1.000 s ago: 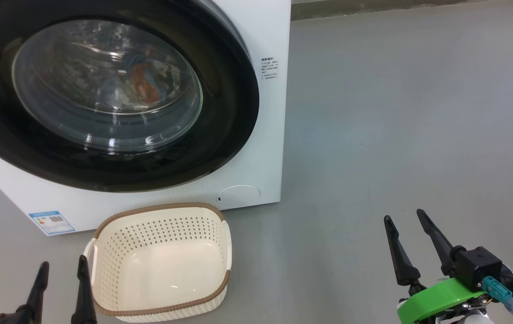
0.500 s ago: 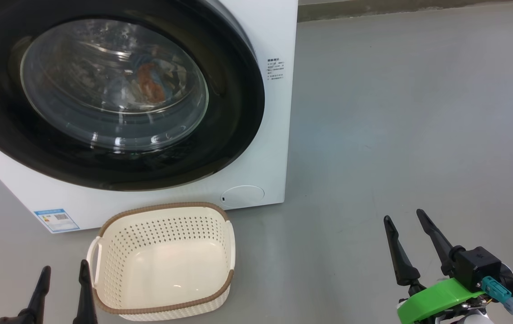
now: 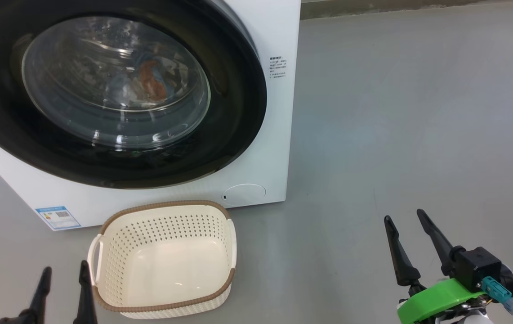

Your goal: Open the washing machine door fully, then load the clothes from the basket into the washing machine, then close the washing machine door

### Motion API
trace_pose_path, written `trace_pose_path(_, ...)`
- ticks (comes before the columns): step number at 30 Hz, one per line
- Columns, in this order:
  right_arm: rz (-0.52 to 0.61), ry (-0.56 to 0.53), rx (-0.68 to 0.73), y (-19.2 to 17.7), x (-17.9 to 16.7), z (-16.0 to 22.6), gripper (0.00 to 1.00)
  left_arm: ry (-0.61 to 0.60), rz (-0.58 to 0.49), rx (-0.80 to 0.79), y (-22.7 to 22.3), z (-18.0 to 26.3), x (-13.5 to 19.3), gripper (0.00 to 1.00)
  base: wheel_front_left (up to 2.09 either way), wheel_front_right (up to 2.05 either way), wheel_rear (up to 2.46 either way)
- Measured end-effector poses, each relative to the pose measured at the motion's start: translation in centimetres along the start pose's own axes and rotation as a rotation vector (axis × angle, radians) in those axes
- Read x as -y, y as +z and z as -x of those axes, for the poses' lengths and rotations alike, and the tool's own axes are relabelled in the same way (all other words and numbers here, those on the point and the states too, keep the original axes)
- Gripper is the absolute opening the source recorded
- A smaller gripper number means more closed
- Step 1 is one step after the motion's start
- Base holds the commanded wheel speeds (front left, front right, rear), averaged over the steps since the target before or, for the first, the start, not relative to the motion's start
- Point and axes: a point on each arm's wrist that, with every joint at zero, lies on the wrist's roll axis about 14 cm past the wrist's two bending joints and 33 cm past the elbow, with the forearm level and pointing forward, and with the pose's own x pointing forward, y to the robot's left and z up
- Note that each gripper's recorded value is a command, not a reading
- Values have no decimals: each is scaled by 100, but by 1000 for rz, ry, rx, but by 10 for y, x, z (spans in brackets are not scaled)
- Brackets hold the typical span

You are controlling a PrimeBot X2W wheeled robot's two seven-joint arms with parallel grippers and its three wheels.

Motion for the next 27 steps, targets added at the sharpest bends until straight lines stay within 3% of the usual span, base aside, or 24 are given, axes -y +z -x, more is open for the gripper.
trace_pose_path(1,-1,0,-4,-1,0,0,0,0,2,-5,-2,0,0,0,0,0,0)
trace_pose_path(8,-29,-23,-108,-33,4,16,0,15,54,-84,-26,8,5,0,0,0,0)
trace_pose_path(27,-250,-89,-120,-35,12,16,0,67,255,-113,-32,9,-1,0,0,0,0)
